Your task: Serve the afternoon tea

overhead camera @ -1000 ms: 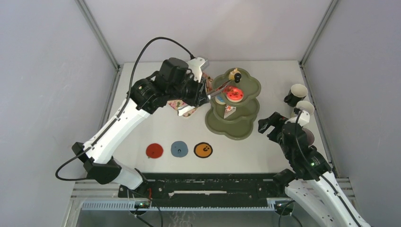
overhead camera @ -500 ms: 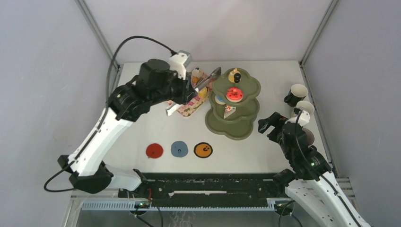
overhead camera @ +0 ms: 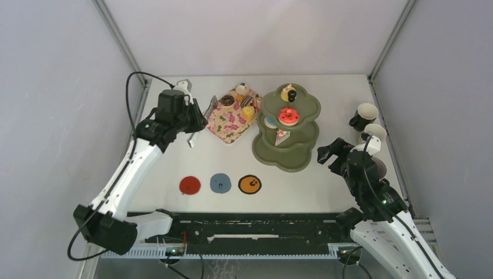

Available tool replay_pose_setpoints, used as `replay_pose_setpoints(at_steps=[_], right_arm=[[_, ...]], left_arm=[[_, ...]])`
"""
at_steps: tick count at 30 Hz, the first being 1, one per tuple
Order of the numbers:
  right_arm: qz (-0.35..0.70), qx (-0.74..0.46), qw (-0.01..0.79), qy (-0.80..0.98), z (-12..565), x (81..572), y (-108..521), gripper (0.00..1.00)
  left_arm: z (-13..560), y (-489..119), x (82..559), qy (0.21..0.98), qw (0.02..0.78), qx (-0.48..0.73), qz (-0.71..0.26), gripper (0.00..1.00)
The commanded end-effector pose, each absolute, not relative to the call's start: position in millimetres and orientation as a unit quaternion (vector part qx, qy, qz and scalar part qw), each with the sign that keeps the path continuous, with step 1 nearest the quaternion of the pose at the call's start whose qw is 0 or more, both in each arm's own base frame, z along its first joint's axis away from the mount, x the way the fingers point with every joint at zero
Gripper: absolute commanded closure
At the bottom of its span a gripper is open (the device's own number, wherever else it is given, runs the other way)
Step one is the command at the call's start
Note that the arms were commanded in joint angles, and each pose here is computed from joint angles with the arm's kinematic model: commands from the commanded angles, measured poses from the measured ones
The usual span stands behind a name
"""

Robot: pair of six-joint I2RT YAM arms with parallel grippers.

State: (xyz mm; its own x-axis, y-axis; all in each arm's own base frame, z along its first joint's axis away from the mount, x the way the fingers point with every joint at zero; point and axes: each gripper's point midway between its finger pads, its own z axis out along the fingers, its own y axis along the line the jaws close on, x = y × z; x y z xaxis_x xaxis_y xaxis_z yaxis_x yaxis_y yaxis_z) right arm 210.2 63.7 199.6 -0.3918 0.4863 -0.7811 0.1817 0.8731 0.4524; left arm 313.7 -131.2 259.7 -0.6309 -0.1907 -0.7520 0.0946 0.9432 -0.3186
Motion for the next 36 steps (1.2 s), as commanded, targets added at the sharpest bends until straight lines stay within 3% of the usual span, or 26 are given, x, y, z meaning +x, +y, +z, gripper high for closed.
replay_pose_setpoints(at_steps=[1, 13, 17, 28, 36], right_arm=[[0.165, 0.203, 0.534, 0.804, 222, 213, 66, 0.08], [0.156, 0.2, 0.534, 0.807, 223, 213, 64, 0.08], [0.153, 0.197, 0.538, 0.805, 228, 215, 64, 0.08], [0.15, 0.193, 0.537, 0.808, 229, 216, 64, 0.08], [0.143, 0.202, 0.534, 0.808, 226, 212, 59, 0.08]], left_arm=[[263, -136, 355, 0.863, 0.458, -0.079, -0.199, 0.94], [217, -142, 424, 0.883, 0.395, -0.103, -0.233, 0.89], [213, -139, 439, 0.878, 0.4, -0.127, -0.229, 0.76], [210, -139, 482, 0.869, 0.384, -0.161, -0.267, 0.63], [203, -137, 486, 0.873, 0.379, -0.166, -0.261, 0.56]])
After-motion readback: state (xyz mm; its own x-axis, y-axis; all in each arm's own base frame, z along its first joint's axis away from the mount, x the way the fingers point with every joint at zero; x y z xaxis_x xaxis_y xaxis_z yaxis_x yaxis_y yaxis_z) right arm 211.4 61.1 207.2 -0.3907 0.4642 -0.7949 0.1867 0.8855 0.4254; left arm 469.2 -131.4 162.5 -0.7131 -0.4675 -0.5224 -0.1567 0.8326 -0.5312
